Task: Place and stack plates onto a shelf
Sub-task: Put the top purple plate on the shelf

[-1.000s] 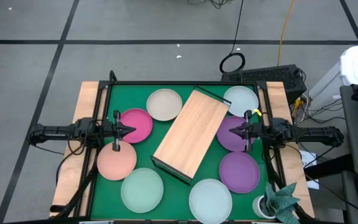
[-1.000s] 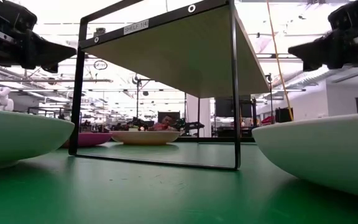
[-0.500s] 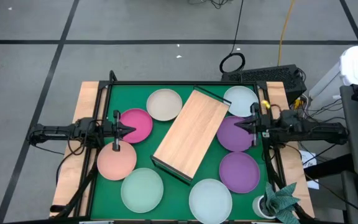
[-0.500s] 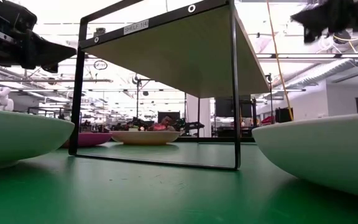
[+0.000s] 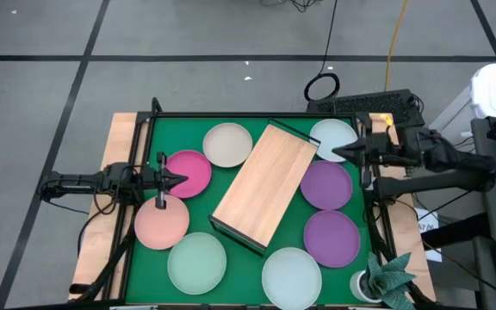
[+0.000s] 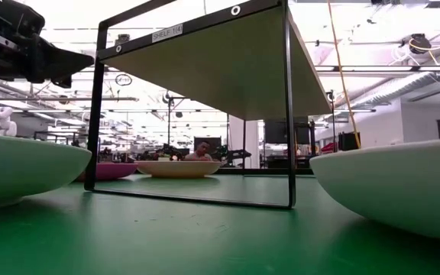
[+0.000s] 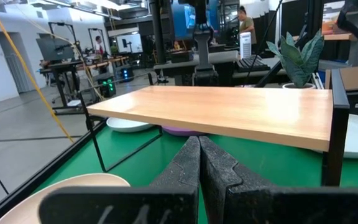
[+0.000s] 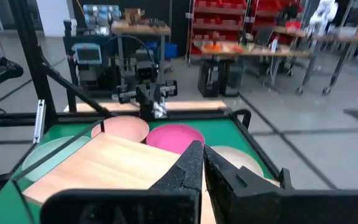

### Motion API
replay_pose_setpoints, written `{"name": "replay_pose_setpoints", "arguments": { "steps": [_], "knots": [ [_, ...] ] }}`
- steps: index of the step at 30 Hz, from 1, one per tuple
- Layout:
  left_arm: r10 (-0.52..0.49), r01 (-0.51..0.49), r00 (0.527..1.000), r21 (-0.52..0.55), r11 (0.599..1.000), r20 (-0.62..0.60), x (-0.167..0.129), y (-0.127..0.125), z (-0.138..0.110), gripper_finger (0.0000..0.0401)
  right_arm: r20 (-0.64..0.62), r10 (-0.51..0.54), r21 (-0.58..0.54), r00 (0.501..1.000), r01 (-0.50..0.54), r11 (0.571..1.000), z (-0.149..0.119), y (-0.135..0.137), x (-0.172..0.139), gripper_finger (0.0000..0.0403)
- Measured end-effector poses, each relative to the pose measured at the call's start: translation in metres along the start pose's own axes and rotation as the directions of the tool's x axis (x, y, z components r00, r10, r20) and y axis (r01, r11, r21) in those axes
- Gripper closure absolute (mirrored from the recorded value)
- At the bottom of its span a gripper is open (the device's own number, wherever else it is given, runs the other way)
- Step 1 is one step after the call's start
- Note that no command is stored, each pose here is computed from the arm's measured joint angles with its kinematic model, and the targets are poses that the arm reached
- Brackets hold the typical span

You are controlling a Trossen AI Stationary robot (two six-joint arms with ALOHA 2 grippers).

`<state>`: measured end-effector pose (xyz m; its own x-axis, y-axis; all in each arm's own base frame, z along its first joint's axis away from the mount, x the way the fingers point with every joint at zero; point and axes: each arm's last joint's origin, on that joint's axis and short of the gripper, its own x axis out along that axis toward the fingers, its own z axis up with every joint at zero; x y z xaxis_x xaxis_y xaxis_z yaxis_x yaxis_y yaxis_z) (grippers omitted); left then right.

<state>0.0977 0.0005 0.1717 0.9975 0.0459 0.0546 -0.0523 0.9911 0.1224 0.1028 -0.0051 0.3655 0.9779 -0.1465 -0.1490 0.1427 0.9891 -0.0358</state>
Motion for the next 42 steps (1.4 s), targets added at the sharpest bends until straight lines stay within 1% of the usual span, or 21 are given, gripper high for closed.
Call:
{"name": "replay_pose_setpoints", "arguments": {
  "steps": [3, 9, 12, 16, 19, 25, 30, 33, 35, 40, 42],
  "knots": [
    [0.0, 0.0, 1.0, 0.0, 1.0, 0.0, 0.0, 0.0, 0.0, 0.04, -0.056, 0.0, 0.026, 0.998, 0.001, 1.0, 0.019, 0.0, 0.003, 0.0403],
    [0.0, 0.0, 1.0, 0.0, 1.0, 0.0, 0.0, 0.0, 0.0, 0.04, -0.19, -0.001, 0.079, 0.982, 0.017, 0.997, 0.049, 0.001, 0.013, 0.0403],
    [0.0, 0.0, 1.0, 0.0, 1.0, 0.0, 0.0, 0.0, 0.0, 0.04, -0.257, 0.0, 0.103, 0.966, 0.028, 0.994, 0.057, 0.002, 0.02, 0.0403],
    [-0.001, 0.001, 1.0, -0.004, 1.0, -0.008, 0.0, 0.0, -0.001, 0.04, -0.329, -0.002, 0.12, 0.944, 0.044, 0.992, 0.061, 0.003, 0.029, 0.0403],
    [-0.001, 0.001, 1.0, -0.011, 1.0, -0.009, 0.0, 0.0, -0.001, 0.04, -0.373, -0.003, 0.139, 0.928, 0.059, 0.989, 0.059, 0.004, 0.033, 0.0403],
    [0.0, 0.0, 1.0, -0.119, 0.993, -0.001, 0.0, 0.0, 0.0, 0.04, -0.508, -0.009, 0.126, 0.861, 0.085, 0.988, 0.045, 0.004, 0.031, 0.0403],
    [-0.001, -0.001, 1.0, -0.138, 0.99, -0.011, 0.0, 0.0, 0.002, 0.04, -0.532, -0.107, 0.11, 0.84, 0.194, 0.975, 0.039, 0.007, 0.026, 0.0403],
    [0.002, -0.001, 1.0, -0.14, 0.99, 0.008, 0.0, 0.002, 0.017, 0.04, -0.55, -0.131, 0.096, 0.825, 0.218, 0.971, 0.029, 0.011, 0.03, 0.0403],
    [0.0, -0.001, 1.0, -0.139, 0.99, -0.008, 0.0, 0.004, 0.029, 0.04, -0.573, -0.122, 0.1, 0.811, 0.217, 0.971, 0.02, 0.014, 0.034, 0.0403],
    [-0.01, -0.006, 0.994, -0.152, 0.988, -0.105, 0.005, 0.008, 0.061, 0.04, -0.614, -0.11, 0.116, 0.782, 0.227, 0.967, -0.002, 0.022, 0.046, 0.0403],
    [-0.014, -0.009, 0.99, -0.163, 0.987, -0.142, 0.009, 0.009, 0.075, 0.04, -0.638, -0.11, 0.119, 0.762, 0.238, 0.964, -0.012, 0.024, 0.05, 0.0403]
  ]
}}
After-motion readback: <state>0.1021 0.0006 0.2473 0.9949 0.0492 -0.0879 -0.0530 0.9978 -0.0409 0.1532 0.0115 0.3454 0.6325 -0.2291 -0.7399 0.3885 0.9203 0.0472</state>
